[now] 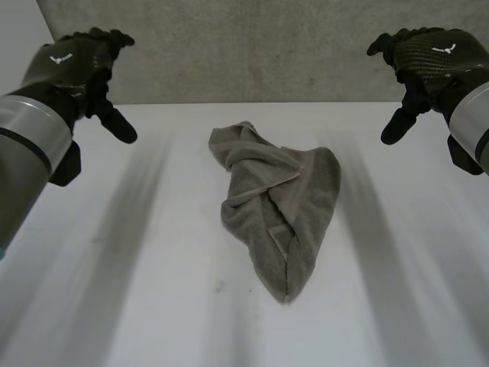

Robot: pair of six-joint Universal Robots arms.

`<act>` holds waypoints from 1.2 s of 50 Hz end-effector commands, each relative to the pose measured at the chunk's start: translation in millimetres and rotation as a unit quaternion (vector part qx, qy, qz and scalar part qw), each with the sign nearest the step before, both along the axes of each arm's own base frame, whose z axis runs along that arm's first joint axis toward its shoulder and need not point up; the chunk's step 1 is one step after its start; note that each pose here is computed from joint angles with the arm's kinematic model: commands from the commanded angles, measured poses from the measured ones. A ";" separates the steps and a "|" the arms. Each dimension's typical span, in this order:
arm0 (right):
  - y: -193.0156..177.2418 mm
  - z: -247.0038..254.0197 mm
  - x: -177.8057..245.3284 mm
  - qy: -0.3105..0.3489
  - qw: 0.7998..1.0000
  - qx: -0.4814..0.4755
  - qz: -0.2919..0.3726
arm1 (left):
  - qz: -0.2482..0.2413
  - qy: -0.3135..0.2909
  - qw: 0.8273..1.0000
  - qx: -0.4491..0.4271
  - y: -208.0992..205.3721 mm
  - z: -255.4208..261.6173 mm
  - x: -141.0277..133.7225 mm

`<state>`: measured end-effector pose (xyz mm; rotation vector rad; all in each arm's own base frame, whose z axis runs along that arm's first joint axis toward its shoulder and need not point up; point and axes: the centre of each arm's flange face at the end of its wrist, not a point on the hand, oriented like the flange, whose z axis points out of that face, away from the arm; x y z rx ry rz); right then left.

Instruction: Fold the towel.

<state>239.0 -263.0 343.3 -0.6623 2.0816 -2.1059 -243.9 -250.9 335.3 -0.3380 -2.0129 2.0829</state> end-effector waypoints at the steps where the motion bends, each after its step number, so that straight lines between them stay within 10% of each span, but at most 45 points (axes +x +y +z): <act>1: -8.2 -15.6 2.6 0.051 0.999 0.005 0.003 | -0.032 -0.016 0.999 0.035 -10.4 -32.7 -14.3; 27: -28.6 -65.1 11.1 0.102 0.993 0.060 0.011 | -0.222 -0.043 0.971 0.081 -39.2 -187.2 -146.9; 40: -33.8 -85.5 13.4 0.114 0.990 0.085 0.014 | -0.192 -0.112 0.975 0.020 -76.9 -224.2 -166.9; 50: -32.4 -100.7 15.4 0.140 0.985 0.099 0.023 | -0.048 -0.112 0.992 0.017 -110.1 -211.2 -133.6; 60: 10.5 -131.5 58.1 0.158 0.974 0.126 0.103 | -0.017 -0.136 0.987 0.078 -93.0 -211.9 -103.9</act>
